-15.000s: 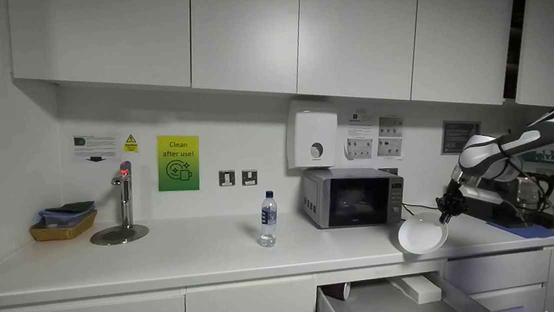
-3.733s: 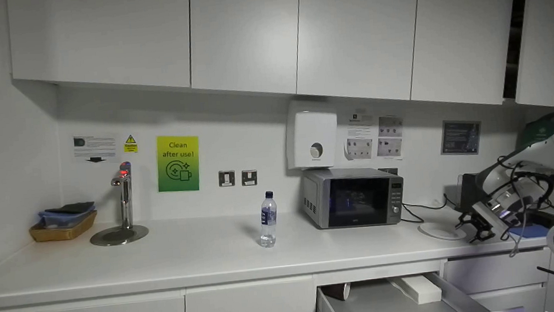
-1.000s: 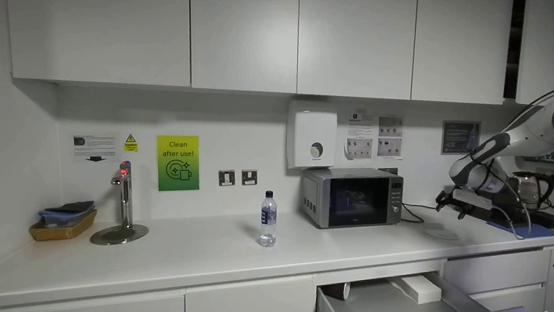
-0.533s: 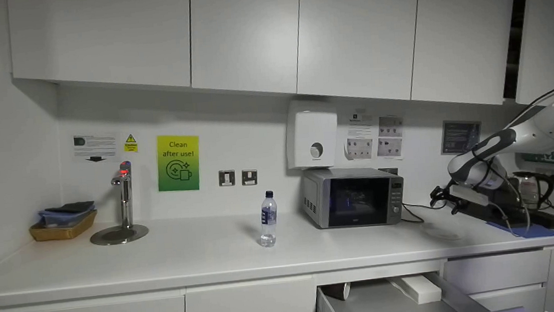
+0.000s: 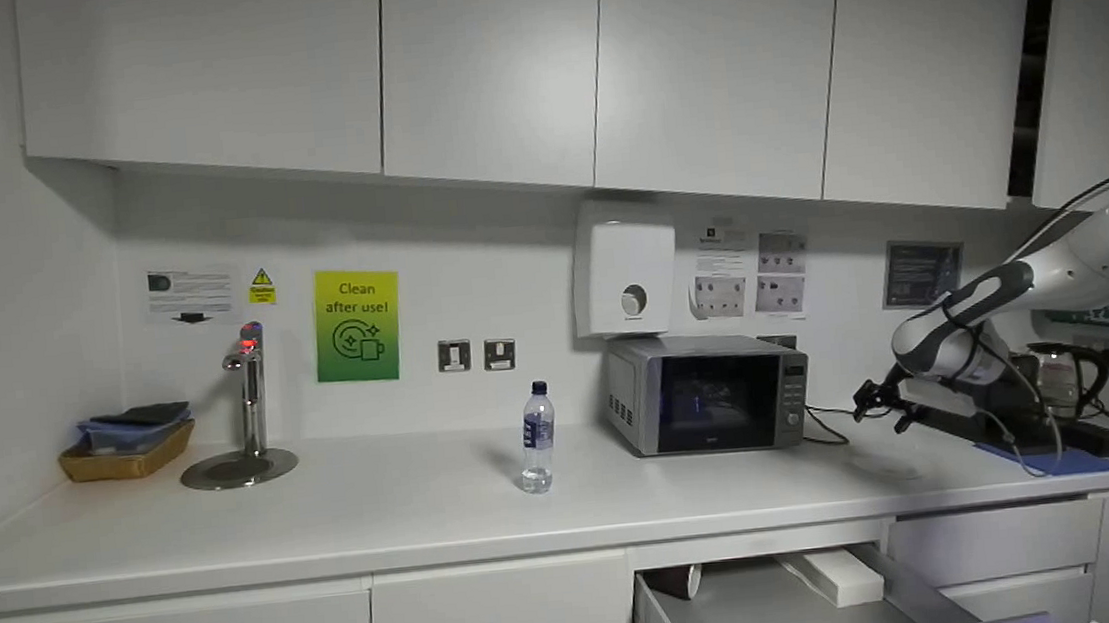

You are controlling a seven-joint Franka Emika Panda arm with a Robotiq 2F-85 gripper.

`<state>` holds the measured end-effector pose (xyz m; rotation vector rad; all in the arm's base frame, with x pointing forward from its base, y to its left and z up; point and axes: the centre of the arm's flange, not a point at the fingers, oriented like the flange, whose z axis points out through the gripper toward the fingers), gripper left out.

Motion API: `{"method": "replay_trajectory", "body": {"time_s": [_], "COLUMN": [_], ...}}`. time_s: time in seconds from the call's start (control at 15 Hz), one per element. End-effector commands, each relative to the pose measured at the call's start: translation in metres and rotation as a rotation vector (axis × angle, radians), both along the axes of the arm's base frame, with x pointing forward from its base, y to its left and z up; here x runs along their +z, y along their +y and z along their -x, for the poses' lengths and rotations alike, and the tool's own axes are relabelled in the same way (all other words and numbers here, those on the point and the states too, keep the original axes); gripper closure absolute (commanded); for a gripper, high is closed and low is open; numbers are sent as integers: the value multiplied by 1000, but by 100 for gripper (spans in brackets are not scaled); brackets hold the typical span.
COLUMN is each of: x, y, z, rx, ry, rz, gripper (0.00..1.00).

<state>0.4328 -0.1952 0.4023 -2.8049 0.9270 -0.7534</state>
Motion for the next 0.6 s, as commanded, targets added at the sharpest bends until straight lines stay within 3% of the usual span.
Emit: {"method": "replay_trajectory", "body": {"time_s": [0.0,0.53], "x": [-3,-20], "y": [5,7], "z": [3,-23], "rx": [102,241], "ry": [-28,-117], "rz": [90,233], "gripper": [0,0]}}
